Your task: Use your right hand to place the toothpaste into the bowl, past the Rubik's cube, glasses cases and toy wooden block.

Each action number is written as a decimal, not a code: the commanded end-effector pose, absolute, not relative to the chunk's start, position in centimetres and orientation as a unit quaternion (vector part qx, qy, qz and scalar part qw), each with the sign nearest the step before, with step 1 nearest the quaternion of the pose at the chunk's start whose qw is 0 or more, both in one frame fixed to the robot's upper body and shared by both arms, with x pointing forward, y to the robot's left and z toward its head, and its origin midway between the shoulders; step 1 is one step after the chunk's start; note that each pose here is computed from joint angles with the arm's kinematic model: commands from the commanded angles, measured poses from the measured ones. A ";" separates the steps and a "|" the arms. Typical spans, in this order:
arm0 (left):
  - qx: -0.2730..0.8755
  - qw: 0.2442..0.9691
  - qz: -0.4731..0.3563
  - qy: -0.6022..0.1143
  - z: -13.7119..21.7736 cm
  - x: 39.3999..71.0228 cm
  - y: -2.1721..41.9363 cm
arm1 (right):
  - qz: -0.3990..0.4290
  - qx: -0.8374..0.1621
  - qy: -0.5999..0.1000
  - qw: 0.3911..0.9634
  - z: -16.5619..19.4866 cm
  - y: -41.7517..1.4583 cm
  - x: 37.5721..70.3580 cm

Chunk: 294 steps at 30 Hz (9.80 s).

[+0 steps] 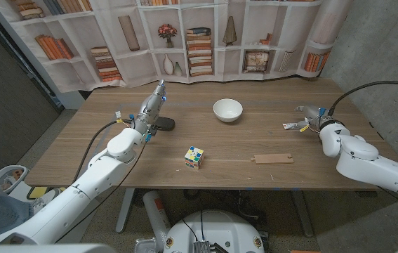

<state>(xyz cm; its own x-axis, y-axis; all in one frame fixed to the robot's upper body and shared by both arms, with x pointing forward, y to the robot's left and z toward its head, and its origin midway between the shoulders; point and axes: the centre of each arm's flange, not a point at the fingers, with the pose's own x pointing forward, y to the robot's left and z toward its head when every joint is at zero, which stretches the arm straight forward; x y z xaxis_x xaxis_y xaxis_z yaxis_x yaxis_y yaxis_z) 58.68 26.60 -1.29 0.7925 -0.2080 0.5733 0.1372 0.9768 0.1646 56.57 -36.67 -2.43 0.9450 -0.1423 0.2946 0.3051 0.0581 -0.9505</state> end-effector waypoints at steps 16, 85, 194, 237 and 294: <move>0.061 0.947 -0.088 -0.302 -1.2 58.8 27.5 | -0.158 -0.675 -0.041 0.719 -2.8 -36.2 58.1; 0.057 0.949 -0.086 -0.297 -1.4 59.6 27.2 | -0.192 -0.664 0.002 0.722 -4.9 -38.0 60.6; 0.072 0.945 -0.089 -0.307 -0.8 57.9 26.3 | -0.175 -0.611 -0.200 0.745 0.5 -32.4 55.9; 0.067 0.940 -0.088 -0.322 -0.3 57.0 27.7 | -0.157 -0.611 -0.257 0.732 2.6 -27.8 54.9; 0.064 0.939 -0.070 -0.331 -0.2 55.9 29.7 | -0.101 -0.620 -0.325 0.707 4.9 -20.2 56.8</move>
